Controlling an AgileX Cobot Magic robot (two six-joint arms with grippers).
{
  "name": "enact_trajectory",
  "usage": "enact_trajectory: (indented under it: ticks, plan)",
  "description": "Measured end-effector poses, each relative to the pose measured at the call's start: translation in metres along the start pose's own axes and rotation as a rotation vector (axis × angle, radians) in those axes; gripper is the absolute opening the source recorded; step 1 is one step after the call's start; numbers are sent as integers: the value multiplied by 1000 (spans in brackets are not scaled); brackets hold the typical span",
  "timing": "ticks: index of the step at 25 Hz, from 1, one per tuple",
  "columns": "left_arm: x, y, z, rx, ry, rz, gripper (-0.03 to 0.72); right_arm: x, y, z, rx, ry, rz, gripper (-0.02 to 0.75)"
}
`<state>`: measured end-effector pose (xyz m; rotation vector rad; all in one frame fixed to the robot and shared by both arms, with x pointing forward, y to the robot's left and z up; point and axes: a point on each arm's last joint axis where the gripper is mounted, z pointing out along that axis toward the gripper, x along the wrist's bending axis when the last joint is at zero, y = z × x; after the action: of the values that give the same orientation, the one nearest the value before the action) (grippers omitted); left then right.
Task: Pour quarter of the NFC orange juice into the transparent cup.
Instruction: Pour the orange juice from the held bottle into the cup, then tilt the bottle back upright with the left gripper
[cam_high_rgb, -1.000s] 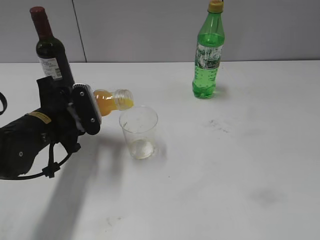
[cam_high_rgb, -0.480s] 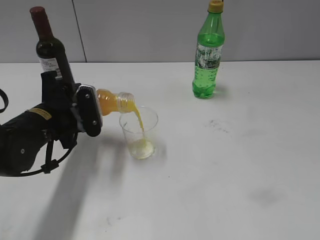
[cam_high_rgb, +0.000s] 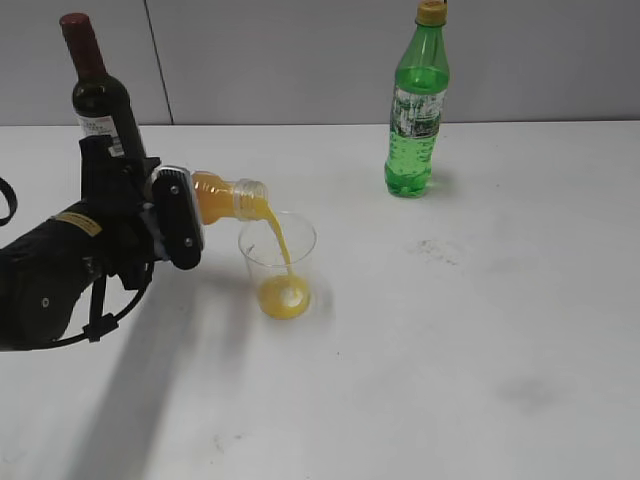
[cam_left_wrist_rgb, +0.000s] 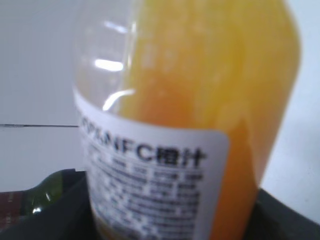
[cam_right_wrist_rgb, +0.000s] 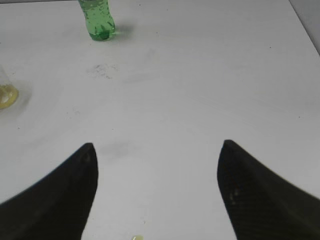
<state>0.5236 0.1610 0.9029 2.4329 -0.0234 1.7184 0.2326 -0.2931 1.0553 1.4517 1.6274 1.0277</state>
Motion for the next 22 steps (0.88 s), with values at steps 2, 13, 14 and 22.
enact_trajectory:
  ticks: [2, 13, 14, 22]
  plan:
    - [1, 0, 0, 1, 11, 12, 468, 0, 0, 0, 0, 0, 0, 572]
    - [1, 0, 0, 1, 14, 46, 468, 0, 0, 0, 0, 0, 0, 572]
    - [1, 0, 0, 1, 14, 46, 468, 0, 0, 0, 0, 0, 0, 572]
    - [3, 0, 0, 2, 34, 48, 468, 0, 0, 0, 0, 0, 0, 572]
